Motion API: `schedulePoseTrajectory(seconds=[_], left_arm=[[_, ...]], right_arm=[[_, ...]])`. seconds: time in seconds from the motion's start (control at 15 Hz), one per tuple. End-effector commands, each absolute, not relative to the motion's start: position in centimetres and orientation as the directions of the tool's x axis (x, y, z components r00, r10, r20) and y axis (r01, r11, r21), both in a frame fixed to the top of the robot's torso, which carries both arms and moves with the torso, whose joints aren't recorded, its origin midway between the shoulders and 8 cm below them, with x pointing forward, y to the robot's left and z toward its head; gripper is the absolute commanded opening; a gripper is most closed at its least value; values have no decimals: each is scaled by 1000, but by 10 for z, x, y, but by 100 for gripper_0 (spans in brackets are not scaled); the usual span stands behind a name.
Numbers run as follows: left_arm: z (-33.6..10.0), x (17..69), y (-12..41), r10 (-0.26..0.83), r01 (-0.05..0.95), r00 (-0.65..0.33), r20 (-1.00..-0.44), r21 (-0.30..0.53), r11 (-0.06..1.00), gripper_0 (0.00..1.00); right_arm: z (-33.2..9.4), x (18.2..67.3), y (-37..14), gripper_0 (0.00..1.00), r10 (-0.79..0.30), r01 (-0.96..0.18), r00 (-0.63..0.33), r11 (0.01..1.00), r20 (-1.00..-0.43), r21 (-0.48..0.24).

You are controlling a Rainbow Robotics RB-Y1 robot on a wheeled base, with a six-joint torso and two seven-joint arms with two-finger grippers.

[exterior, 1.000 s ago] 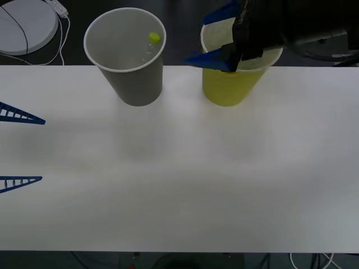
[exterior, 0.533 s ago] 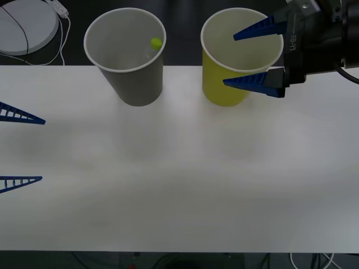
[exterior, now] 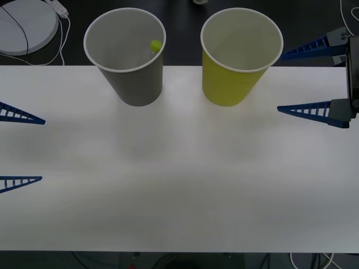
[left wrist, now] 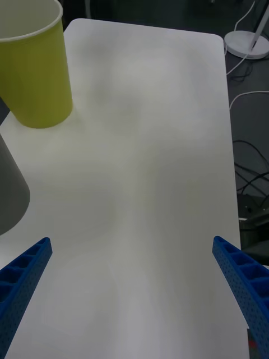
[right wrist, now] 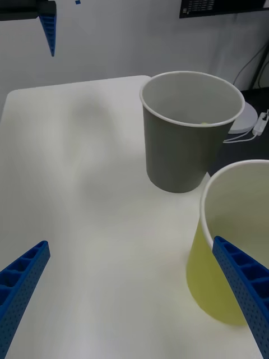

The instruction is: Put the can into the green bin and the plastic bottle into the gray bin

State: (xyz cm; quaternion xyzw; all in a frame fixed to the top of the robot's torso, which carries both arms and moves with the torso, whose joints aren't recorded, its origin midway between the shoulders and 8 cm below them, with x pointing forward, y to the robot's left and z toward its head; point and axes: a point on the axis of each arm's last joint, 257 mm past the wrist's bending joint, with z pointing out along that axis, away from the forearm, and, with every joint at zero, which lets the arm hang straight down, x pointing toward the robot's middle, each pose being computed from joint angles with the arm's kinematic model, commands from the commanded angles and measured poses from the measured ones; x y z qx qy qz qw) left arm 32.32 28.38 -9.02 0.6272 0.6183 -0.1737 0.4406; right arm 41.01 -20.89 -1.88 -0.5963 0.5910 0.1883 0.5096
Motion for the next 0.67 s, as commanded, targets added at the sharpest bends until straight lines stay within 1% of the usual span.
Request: schedulePoseTrajectory(seconds=[0.07,0.33,0.53,0.67], left_arm=[[-90,323,284,623,929,175,-763,338,153,100],[-90,323,284,623,929,175,-763,338,153,100],[-90,323,284,623,929,175,-763,338,153,100],[-90,323,284,623,929,175,-763,338,153,100]], right_arm=[[-26,393,-235,100,-516,-893,261,192,-816,-407],[-39,368,-264,100,-519,-889,289,166,-804,-427],[-47,350,-285,100,-538,-882,310,147,-784,-449],[-53,339,-294,100,-546,-887,305,135,-780,-442]])
